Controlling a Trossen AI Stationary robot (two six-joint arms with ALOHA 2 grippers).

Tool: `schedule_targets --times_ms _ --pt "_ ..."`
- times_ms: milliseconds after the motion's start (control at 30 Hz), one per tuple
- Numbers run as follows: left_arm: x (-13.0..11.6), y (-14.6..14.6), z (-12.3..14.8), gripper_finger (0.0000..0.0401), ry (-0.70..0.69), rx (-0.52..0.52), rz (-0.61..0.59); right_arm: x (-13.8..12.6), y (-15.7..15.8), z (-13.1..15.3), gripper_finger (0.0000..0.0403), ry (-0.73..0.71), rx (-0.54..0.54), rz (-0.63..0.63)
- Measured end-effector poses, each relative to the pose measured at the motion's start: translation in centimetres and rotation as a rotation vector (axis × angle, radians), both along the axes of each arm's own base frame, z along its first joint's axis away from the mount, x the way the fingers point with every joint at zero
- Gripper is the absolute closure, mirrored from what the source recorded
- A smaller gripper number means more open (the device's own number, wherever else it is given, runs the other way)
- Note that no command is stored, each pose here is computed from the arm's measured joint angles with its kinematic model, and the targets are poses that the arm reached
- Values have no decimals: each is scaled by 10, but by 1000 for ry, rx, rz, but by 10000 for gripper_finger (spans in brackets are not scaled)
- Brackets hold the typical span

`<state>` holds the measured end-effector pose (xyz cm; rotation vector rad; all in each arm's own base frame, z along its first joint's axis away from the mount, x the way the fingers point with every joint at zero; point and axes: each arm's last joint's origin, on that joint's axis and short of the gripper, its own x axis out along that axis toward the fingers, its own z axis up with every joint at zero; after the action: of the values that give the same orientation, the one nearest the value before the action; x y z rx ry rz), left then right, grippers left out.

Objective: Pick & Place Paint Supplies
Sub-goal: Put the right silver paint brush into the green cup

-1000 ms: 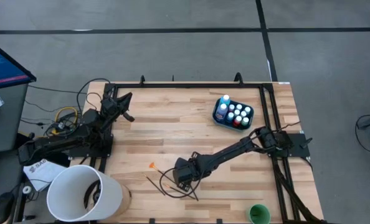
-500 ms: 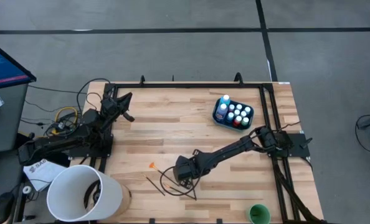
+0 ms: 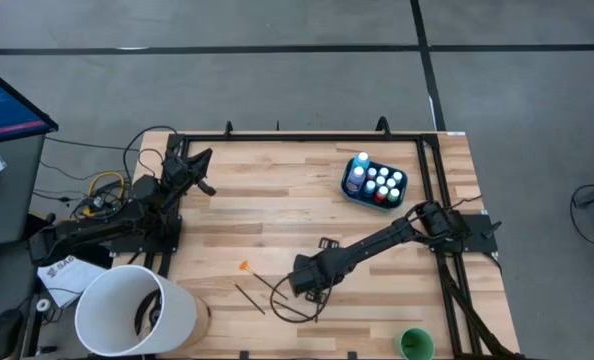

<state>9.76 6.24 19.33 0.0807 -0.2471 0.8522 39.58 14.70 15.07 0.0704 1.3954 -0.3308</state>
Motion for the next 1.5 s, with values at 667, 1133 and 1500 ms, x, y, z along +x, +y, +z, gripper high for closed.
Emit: schedule_targets --times_ms 667,1133,1500 --pt "0 0 0 393 0 0 0 -62 27 12 337 192 -186 -345" --pt "0 0 0 393 1 0 0 -50 38 6 202 54 39 -795" --pt "0 0 0 393 0 0 0 -29 11 6 178 45 156 -926"
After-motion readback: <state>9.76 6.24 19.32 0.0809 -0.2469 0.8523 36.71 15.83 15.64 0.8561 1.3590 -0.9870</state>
